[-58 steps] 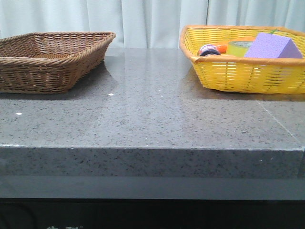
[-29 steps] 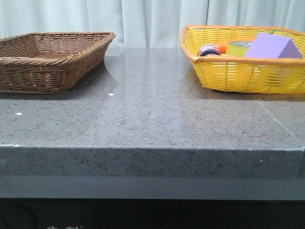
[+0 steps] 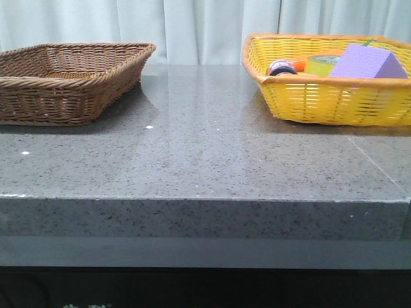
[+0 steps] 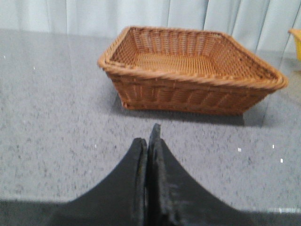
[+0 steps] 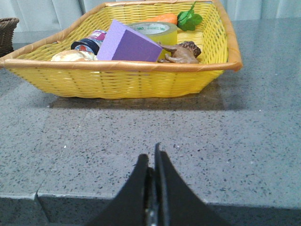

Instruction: Transfer tape with both arms

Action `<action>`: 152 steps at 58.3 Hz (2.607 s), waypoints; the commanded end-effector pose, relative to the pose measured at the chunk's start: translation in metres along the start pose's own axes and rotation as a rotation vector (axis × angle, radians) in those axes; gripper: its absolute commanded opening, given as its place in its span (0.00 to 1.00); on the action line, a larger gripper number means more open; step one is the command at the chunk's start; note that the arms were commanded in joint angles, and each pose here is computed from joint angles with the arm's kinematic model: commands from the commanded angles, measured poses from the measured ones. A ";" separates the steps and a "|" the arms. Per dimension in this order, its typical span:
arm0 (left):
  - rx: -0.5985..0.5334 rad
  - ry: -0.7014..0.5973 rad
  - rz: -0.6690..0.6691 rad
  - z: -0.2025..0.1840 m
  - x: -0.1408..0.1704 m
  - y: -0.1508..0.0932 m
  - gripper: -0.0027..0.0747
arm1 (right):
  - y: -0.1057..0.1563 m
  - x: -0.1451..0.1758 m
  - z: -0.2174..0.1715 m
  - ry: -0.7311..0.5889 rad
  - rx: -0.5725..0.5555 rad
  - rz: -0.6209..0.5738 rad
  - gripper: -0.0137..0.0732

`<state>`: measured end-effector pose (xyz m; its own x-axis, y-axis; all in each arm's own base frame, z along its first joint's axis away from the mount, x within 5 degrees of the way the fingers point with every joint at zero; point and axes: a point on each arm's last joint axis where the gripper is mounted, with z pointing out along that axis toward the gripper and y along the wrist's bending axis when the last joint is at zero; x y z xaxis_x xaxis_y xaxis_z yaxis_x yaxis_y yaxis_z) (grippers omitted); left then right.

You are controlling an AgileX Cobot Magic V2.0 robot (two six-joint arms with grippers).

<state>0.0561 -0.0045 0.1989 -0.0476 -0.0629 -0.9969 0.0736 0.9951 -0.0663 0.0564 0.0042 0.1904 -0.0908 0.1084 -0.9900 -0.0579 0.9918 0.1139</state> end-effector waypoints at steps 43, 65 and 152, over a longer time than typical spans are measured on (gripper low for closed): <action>-0.003 0.063 -0.005 0.061 -0.159 -0.010 0.01 | 0.019 -0.169 0.015 -0.102 -0.008 -0.008 0.02; -0.003 0.040 -0.001 0.062 -0.160 -0.010 0.71 | 0.019 -0.170 0.019 -0.103 -0.007 -0.008 0.57; -0.003 0.046 -0.001 0.062 -0.158 -0.010 0.53 | -0.031 -0.187 0.381 0.583 0.145 0.120 0.84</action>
<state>0.1243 -0.0096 0.3374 -0.1988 -0.0401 -0.9792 0.0679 0.9962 -0.0546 0.4537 -0.0183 0.3096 -0.7070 0.1992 -0.6785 0.1274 0.9797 0.1549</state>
